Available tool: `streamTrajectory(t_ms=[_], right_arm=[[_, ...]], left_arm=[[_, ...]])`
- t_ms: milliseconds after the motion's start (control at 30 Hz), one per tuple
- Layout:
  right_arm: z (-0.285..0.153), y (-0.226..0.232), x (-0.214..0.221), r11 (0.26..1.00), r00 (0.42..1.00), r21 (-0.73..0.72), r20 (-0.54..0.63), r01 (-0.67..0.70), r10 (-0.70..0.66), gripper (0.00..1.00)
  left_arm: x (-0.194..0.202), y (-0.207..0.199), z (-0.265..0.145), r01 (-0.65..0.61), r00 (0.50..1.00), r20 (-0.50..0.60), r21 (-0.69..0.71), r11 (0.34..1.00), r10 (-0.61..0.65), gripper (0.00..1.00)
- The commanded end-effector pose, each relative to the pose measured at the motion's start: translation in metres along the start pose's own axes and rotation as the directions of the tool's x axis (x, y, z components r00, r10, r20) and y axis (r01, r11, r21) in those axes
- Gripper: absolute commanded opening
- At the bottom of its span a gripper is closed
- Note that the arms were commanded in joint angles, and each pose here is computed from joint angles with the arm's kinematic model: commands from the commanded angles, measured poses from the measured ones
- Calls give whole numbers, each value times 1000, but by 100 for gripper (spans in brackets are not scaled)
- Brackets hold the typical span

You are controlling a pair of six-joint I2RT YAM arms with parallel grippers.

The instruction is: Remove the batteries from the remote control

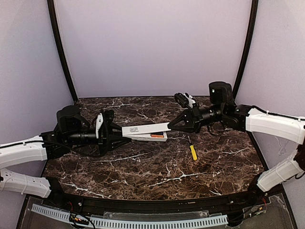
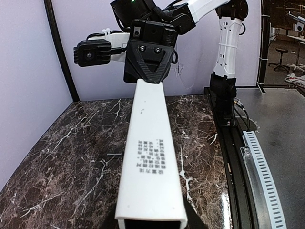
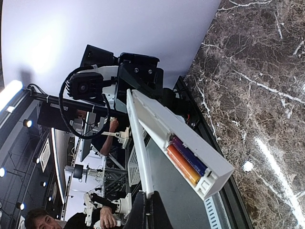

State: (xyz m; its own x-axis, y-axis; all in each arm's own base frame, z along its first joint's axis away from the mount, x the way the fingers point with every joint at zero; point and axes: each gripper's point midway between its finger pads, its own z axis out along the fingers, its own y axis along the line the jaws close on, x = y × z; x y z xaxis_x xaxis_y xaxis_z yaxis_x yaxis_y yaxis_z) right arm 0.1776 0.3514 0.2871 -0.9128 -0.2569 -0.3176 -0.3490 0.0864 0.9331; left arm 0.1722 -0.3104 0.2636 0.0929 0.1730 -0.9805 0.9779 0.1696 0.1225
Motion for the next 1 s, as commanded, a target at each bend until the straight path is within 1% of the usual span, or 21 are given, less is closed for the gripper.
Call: streamTrajectory(t_ms=[0,467,700,800,967], right_arm=[[-3,10,1,999,999,-33,14,34,-34,0],[-6,33,-3,988,994,-113,33,103,-100,0],[-5,38,-10,984,992,-127,45,126,-121,0],[-6,41,-14,982,988,-116,63,149,-142,0],[-11,42,-29,976,969,-36,129,216,-210,0]], left_arm=[[-17,-1,-3,-36,998,44,-3,999,36,0],[-18,-2,-3,-39,998,45,-3,999,39,0],[-18,-2,-4,-39,998,48,-3,999,39,0],[-19,-2,-5,-43,998,50,-4,999,43,0],[-21,-3,-7,-50,997,52,-9,999,50,0]])
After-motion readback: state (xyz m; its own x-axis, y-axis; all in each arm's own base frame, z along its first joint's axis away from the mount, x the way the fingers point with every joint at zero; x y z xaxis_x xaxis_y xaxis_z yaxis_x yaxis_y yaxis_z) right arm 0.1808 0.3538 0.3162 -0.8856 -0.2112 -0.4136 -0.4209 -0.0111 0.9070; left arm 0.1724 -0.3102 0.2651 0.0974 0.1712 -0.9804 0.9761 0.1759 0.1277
